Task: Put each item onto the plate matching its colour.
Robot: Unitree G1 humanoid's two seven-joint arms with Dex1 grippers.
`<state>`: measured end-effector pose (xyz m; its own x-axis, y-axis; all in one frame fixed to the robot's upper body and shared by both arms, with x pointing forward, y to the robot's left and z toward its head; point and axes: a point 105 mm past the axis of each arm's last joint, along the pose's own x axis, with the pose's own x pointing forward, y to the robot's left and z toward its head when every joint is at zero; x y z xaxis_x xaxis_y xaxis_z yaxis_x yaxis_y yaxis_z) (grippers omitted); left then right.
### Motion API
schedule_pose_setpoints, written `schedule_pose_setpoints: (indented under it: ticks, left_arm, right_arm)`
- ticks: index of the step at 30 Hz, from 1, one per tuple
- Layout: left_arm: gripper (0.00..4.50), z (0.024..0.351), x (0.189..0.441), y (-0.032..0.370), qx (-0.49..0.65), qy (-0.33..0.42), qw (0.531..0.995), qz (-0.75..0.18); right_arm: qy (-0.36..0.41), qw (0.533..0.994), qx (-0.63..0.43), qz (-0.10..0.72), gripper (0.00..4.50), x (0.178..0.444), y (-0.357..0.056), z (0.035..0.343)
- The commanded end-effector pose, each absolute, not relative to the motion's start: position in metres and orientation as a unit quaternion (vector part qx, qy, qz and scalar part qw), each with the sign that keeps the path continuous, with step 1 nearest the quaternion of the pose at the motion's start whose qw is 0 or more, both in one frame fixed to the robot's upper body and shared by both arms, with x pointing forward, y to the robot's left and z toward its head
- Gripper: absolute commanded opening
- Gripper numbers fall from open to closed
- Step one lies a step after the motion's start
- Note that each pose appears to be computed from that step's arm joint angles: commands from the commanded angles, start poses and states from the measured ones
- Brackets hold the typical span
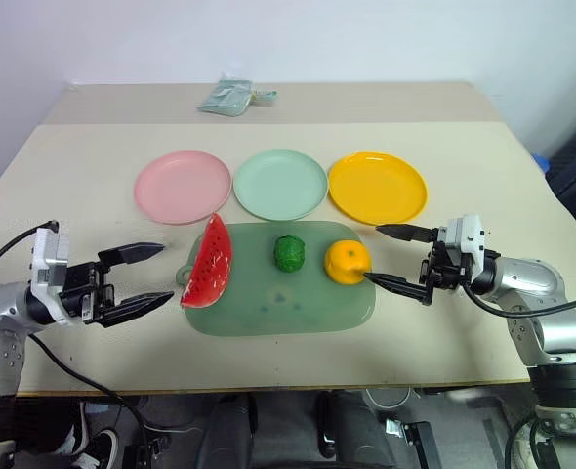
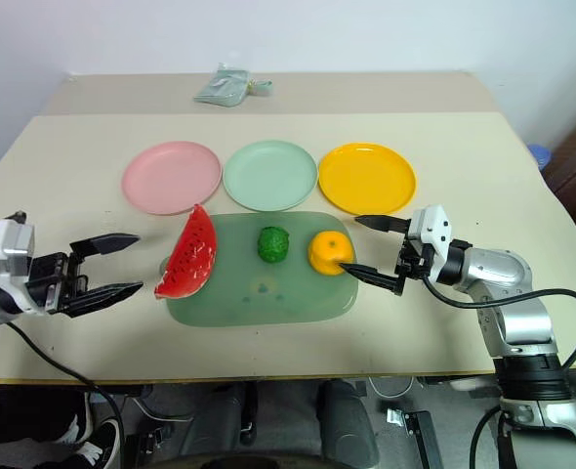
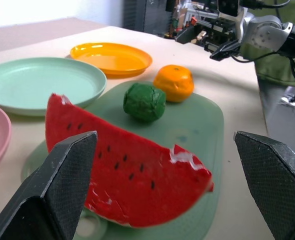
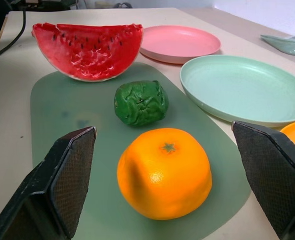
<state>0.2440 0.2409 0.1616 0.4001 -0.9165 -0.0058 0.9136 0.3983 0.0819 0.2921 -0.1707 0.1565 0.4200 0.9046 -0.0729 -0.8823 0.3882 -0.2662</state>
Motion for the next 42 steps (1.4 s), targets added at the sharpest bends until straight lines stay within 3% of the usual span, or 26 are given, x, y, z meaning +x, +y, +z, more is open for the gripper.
schedule_pose_setpoints:
  ticks: [1,16,22,25,33,42]
  left_arm:
    - [4.5,0.17,0.241,0.242,0.042,-0.041,0.835,-0.548]
    - [4.5,0.179,0.257,0.232,0.019,-0.06,0.82,-0.569]
    - [4.5,0.219,0.261,0.228,-0.019,-0.083,0.827,-0.555]
    - [4.5,0.224,0.26,0.218,-0.031,-0.051,0.839,-0.541]
    - [4.5,0.215,0.263,0.201,0.004,0.045,0.905,-0.424]
    - [4.5,0.22,0.292,0.166,-0.02,0.047,0.971,-0.235]
  right_arm:
    - [-0.066,0.825,-0.15,0.54,4.44,0.29,-0.17,0.172]
    - [-0.069,0.847,-0.168,0.5,4.44,0.291,-0.187,0.183]
    - [-0.072,0.844,-0.17,0.504,4.44,0.296,-0.185,0.18]
    - [-0.086,0.839,-0.169,0.51,4.44,0.298,-0.178,0.188]
    - [-0.112,0.802,-0.137,0.571,4.44,0.297,-0.153,0.219]
    - [-0.137,0.786,-0.116,0.591,4.44,0.301,-0.133,0.217]
